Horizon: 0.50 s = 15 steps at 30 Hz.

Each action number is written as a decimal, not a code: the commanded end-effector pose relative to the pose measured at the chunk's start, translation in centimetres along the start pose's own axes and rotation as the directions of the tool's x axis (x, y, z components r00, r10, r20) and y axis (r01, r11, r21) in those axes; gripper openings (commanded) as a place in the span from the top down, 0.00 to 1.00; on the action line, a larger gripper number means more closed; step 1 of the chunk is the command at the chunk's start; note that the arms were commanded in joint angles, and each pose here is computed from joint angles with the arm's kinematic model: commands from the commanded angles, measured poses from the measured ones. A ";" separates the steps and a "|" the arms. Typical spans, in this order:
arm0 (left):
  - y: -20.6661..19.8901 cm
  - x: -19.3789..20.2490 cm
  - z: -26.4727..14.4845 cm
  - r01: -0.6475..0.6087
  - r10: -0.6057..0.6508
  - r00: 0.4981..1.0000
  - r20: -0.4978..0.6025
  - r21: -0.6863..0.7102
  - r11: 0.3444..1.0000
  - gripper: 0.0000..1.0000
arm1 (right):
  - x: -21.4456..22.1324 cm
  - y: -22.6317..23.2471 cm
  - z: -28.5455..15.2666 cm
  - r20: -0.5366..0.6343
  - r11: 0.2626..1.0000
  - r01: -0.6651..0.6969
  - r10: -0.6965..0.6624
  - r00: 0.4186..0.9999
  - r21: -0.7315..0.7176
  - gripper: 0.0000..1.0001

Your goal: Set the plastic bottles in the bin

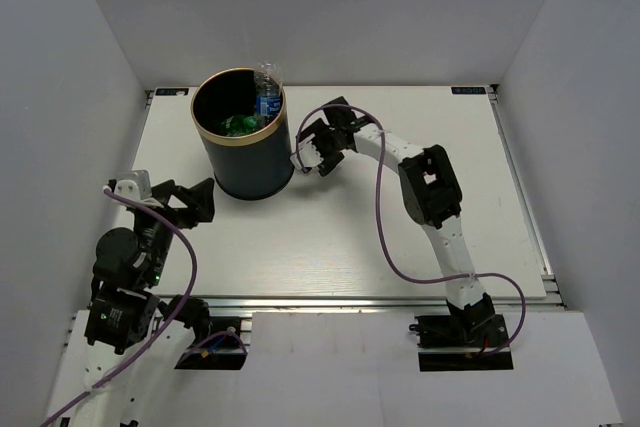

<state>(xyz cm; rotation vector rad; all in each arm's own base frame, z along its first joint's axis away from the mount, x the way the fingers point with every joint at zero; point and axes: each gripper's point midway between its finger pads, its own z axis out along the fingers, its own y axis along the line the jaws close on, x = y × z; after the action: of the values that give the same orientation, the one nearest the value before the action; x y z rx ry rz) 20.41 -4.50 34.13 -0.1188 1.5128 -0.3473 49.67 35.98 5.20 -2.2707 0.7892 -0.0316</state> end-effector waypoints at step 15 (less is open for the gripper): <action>0.2 -0.2 0.1 0.007 -0.007 1.000 0.016 0.000 1.000 0.03 | -0.3 1.4 0.3 -0.011 0.998 -0.006 0.006 1.000 -0.056 0.68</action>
<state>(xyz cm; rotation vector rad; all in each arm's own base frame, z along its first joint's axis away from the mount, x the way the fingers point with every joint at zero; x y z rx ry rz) 20.59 -4.14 34.04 -0.1292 1.5103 -0.3386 50.45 36.63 5.06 -2.2773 0.7593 -0.0800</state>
